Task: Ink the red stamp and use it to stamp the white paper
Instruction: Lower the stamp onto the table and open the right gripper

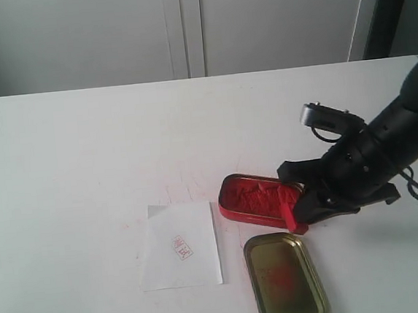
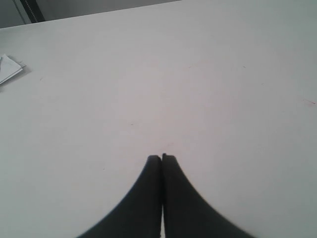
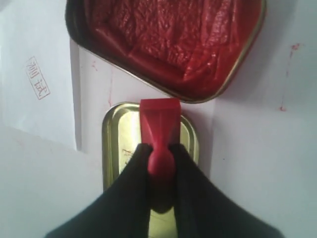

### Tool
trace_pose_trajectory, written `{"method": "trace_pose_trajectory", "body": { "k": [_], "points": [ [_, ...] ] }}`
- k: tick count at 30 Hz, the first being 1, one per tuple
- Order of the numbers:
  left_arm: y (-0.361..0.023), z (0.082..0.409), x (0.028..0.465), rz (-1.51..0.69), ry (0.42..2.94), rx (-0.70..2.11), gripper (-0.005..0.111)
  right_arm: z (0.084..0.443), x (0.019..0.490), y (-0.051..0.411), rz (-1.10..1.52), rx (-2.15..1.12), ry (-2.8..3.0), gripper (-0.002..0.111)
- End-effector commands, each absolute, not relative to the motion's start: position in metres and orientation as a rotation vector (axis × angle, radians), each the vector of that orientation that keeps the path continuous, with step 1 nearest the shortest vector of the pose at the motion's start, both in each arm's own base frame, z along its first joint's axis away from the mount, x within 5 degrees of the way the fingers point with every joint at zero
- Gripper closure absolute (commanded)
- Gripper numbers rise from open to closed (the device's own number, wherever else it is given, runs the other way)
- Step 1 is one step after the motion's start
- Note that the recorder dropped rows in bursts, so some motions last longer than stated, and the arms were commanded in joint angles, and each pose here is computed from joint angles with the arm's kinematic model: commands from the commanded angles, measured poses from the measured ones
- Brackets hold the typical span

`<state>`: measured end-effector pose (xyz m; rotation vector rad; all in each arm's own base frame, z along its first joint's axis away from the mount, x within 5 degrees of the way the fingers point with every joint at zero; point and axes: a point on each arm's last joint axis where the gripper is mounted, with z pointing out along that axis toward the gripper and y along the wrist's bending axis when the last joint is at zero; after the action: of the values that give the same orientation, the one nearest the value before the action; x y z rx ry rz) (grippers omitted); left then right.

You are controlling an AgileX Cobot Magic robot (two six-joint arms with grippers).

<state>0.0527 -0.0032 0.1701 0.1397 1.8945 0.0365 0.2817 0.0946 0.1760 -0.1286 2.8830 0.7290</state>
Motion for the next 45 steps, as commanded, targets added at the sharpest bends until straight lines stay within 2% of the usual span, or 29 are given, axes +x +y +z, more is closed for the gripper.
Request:
{"method": "trace_pose_trajectory", "body": {
  "k": [1,13,23,34,45],
  "points": [
    [-0.003,0.169,0.053,0.039,1.891,0.139,0.107,0.168,0.274,0.075,0.765,-0.085,2.88,0.108],
    [-0.003,0.169,0.053,0.039,1.891,0.139,0.107,0.151,0.263,0.048,0.874,0.075,2.827,0.108],
    [-0.003,0.169,0.053,0.039,1.891,0.139,0.107,0.152,0.264,0.048,0.946,0.135,2.757,0.108],
    [-0.003,0.169,0.053,0.039,1.891,0.139,0.107,0.126,0.261,0.051,1.022,0.244,2.754,0.108],
    [-0.003,0.169,0.053,0.039,1.891,0.139,0.107,0.121,0.262,0.049,0.968,0.234,2.765,0.108]
  ]
}}
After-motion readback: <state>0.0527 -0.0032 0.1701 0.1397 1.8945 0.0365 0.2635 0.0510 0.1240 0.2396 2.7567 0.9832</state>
